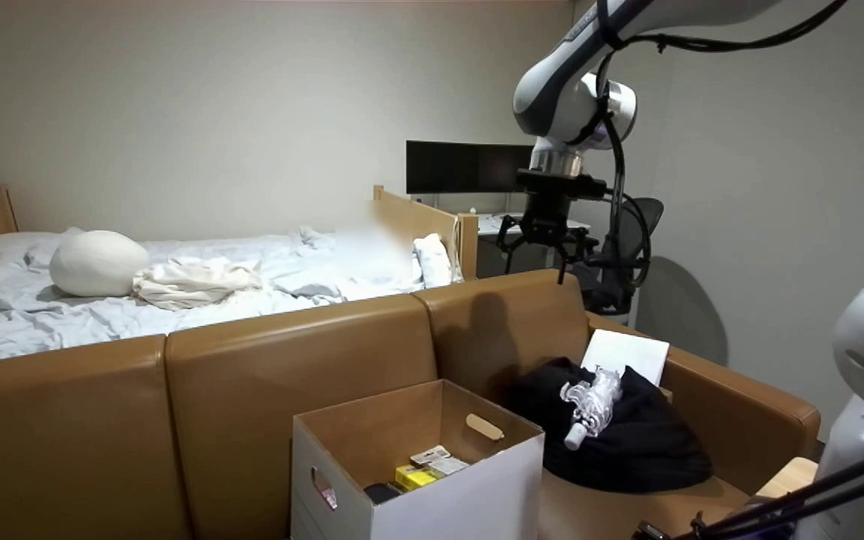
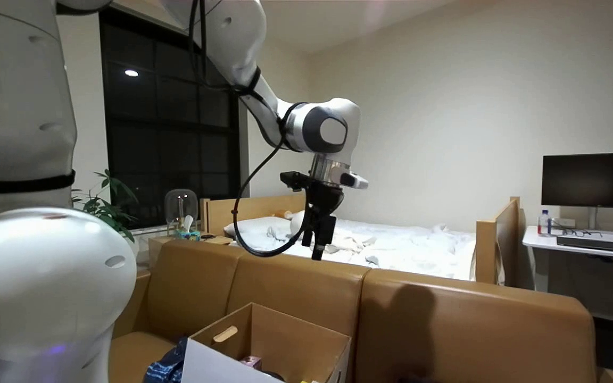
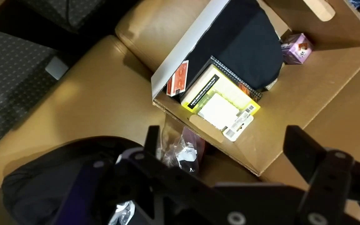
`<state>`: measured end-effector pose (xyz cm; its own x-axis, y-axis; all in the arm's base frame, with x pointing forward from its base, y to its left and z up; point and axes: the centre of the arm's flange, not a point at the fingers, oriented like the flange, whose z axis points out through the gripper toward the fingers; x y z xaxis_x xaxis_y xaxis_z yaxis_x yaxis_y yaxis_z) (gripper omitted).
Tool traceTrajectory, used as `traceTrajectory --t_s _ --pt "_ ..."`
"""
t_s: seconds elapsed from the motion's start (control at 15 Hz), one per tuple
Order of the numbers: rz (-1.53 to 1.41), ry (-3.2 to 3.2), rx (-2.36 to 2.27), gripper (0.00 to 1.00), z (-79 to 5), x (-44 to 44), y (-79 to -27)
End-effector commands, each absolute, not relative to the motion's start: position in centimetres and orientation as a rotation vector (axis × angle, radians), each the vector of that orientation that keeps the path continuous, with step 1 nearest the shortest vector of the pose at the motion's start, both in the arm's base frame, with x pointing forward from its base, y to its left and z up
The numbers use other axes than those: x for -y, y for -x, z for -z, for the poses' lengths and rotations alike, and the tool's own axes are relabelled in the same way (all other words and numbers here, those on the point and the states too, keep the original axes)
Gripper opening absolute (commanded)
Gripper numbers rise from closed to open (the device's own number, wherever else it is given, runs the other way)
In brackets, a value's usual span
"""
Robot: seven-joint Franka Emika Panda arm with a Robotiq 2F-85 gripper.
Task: Take the umbrella and the jacket out of the box
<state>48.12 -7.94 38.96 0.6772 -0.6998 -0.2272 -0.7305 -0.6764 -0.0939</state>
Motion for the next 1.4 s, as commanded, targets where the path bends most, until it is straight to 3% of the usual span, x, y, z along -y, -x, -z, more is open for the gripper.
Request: traceTrajectory --t_s 0.0,0.8,1.33 --pt "-0.123 2.831 -1.087 1.00 -41.3 4.3 -46.7" --pt "-0.467 3.021 -0.127 1.00 -34.4 -3.5 -47.1" --pt "-0.168 2.914 0.364 1.00 -28.3 -11.0 -50.8"
